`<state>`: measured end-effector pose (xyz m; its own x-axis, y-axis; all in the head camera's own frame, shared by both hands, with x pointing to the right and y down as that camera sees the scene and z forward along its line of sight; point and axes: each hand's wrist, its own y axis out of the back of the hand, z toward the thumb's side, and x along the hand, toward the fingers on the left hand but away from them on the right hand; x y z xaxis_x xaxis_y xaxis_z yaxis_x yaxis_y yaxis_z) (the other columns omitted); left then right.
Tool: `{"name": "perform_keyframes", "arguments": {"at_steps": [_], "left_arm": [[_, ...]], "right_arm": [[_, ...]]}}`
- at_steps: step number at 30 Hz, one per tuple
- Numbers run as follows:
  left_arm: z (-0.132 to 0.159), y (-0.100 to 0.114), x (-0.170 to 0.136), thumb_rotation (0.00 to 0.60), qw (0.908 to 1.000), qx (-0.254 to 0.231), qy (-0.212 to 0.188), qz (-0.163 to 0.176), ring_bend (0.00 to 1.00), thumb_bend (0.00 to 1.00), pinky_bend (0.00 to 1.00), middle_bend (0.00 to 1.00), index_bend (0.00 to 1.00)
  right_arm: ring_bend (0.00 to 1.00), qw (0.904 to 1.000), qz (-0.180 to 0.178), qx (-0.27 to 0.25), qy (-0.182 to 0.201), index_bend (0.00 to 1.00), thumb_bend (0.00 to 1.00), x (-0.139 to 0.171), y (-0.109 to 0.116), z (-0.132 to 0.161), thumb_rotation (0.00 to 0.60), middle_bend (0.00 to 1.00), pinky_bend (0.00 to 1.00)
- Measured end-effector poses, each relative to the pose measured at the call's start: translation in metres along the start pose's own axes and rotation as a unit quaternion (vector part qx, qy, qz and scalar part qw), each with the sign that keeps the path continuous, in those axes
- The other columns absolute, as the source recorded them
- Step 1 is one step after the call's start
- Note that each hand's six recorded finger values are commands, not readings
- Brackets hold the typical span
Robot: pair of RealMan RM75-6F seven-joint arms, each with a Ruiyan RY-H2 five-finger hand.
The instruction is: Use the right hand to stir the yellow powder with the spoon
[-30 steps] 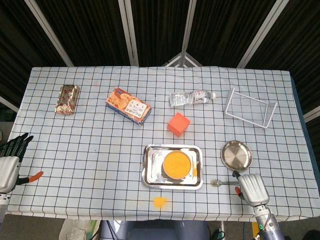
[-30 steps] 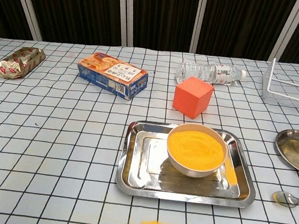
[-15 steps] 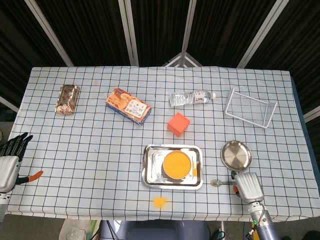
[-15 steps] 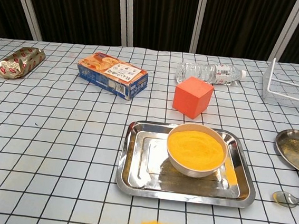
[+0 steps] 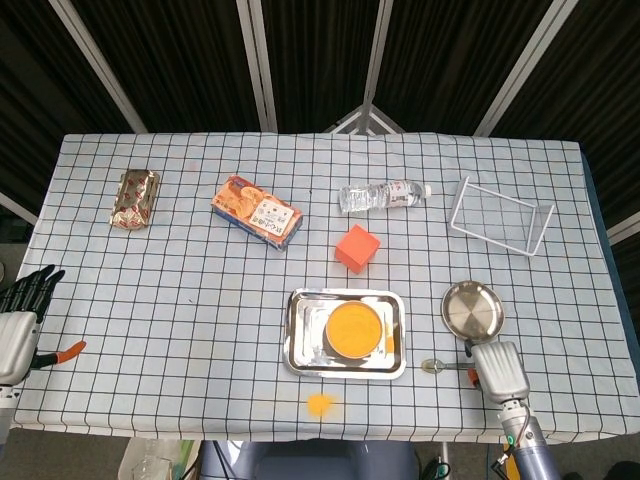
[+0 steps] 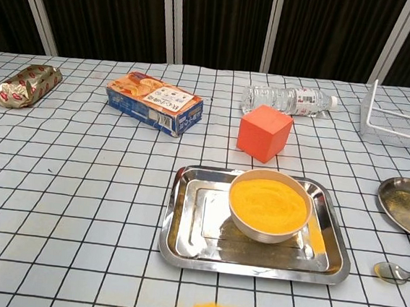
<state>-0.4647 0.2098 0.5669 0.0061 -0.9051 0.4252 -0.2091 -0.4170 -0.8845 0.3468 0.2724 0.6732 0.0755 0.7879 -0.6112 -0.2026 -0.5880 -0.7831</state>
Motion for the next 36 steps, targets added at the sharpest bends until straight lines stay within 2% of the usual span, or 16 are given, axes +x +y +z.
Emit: {"name": "perform_keyframes", "arguments": {"at_steps": [36], "left_arm": [[-0.001,0.001,0.001,0.600,1.0000,0.000,0.001,0.001,0.00,0.00,0.00,0.00,0.00]], "right_arm": [[0.98,0.9998,0.004,0.012,0.014,0.52,0.41,0.001,-0.009,0.009,0.600,0.97,0.81]]}}
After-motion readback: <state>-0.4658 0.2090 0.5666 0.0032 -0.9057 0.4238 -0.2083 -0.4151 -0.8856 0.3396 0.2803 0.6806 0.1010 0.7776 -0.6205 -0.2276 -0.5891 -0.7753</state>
